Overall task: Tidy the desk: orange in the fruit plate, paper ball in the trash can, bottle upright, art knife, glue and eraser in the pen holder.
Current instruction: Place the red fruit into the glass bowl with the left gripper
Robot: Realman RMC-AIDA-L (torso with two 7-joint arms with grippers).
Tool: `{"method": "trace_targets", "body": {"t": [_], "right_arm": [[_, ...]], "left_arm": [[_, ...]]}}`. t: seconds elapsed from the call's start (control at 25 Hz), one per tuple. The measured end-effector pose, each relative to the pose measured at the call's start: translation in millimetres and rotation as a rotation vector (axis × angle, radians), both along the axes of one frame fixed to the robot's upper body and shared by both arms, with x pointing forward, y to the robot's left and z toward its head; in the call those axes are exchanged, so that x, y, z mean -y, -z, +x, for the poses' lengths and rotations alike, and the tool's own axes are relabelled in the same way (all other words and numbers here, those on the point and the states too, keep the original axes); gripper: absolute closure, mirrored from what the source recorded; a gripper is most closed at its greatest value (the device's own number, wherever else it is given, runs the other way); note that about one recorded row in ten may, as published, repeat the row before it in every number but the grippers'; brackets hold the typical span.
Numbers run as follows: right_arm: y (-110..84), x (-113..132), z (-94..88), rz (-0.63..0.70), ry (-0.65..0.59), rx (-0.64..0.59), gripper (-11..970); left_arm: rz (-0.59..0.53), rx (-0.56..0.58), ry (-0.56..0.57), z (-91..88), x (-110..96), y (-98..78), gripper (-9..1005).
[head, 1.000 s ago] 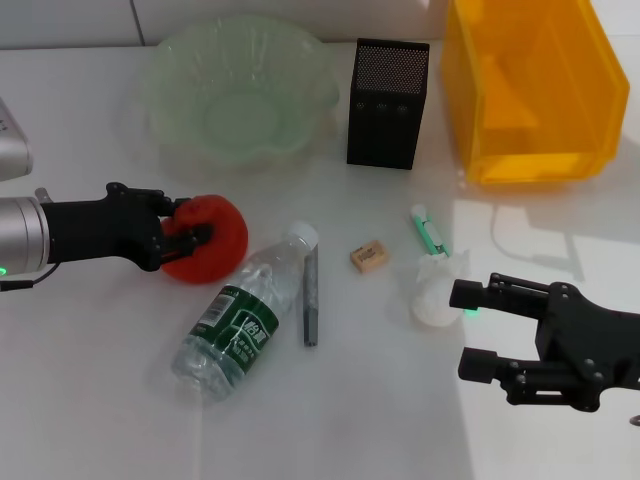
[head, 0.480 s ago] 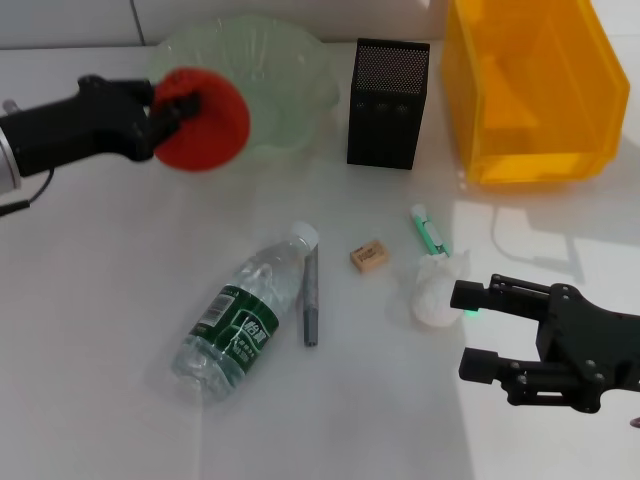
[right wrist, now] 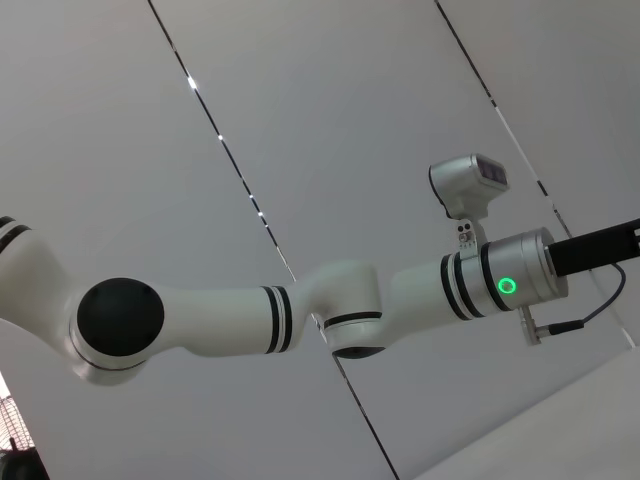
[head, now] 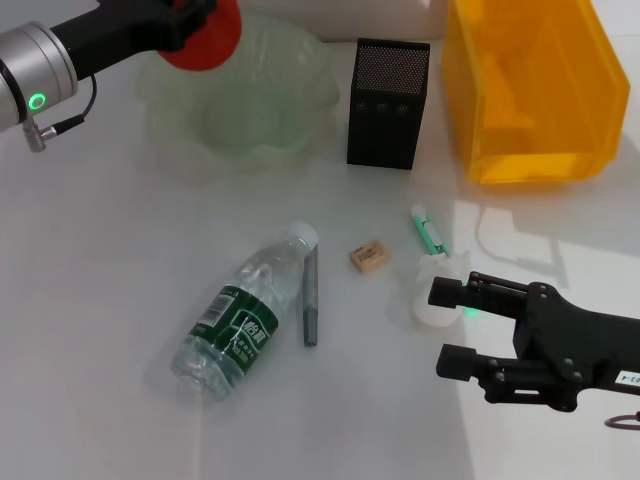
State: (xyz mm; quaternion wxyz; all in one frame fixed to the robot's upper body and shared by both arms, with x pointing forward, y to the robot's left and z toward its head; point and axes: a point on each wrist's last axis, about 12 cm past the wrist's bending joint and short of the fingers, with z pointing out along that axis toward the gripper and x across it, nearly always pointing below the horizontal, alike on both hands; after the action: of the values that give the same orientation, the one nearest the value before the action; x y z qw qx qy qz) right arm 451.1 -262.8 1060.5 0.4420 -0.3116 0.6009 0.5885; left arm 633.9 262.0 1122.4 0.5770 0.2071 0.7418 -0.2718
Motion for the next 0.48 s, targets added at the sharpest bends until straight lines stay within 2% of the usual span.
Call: {"method": "trace_targets", "body": {"t": [0.28,0.48], "right_arm": [[2.6,-4,1.6,-0.001,0.007,-0.006,152],[1.4,-5,3.7,0.000,0.009,0.000,152]], "left_arm": [[-0.003,0.021,0.003,-0.3,3,0.2,605],[-0.058,0.035,0.092,-16.1,-2,-0.7,449]]}}
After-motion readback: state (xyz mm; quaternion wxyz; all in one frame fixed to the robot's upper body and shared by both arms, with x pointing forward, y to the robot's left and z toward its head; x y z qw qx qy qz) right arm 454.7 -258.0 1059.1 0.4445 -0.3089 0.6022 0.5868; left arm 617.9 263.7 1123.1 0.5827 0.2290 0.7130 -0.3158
